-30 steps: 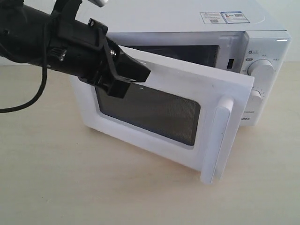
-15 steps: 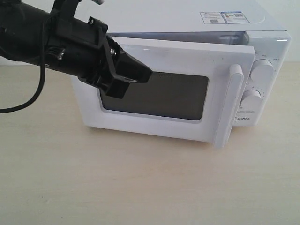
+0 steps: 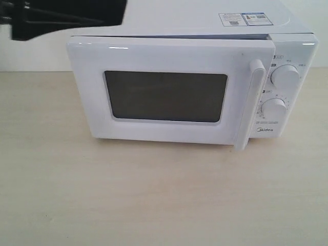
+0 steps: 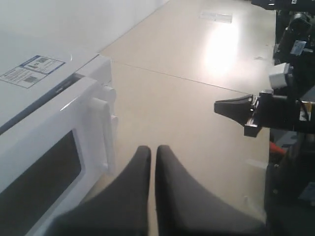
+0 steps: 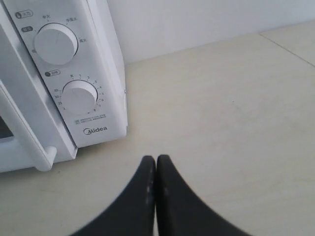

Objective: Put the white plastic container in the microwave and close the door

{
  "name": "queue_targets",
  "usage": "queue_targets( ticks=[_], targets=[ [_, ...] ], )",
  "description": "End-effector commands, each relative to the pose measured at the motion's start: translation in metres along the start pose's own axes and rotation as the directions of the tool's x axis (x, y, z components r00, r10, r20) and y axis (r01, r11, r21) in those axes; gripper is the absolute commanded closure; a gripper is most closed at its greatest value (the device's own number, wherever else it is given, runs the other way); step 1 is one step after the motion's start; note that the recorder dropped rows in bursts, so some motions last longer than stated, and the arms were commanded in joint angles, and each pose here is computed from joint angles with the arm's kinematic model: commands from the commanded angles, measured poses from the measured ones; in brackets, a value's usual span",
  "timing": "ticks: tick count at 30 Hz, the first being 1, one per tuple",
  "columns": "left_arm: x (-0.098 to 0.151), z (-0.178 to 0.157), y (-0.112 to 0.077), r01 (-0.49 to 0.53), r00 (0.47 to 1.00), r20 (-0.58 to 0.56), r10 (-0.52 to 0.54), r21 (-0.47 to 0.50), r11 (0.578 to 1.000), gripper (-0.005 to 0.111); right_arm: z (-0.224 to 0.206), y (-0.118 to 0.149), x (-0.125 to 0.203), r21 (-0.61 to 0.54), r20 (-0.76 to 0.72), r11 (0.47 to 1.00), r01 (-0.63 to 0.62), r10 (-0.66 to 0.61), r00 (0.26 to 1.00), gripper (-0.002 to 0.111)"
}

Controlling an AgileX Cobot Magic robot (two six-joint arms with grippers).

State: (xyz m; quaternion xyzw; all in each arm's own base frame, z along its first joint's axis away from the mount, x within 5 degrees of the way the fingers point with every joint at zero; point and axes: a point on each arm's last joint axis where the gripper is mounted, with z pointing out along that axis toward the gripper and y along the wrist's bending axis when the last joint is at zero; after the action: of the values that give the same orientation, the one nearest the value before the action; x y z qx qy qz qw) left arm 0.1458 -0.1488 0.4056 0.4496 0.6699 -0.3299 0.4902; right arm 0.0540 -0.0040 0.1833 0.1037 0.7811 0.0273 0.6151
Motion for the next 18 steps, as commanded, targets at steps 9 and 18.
queue_targets(
  ticks=[9,18],
  targets=[
    [0.049,-0.085,-0.054,-0.004,1.000,-0.030,-0.001,-0.174,0.985,0.102,-0.024,0.006,-0.061,-0.131,0.665,0.990,-0.054,0.128,0.735,0.108],
    [0.065,-0.095,-0.061,0.054,0.998,0.055,-0.044,-0.217,0.975,0.102,-0.112,0.033,-0.205,-0.046,0.578,0.999,0.018,0.012,0.816,0.108]
  ],
)
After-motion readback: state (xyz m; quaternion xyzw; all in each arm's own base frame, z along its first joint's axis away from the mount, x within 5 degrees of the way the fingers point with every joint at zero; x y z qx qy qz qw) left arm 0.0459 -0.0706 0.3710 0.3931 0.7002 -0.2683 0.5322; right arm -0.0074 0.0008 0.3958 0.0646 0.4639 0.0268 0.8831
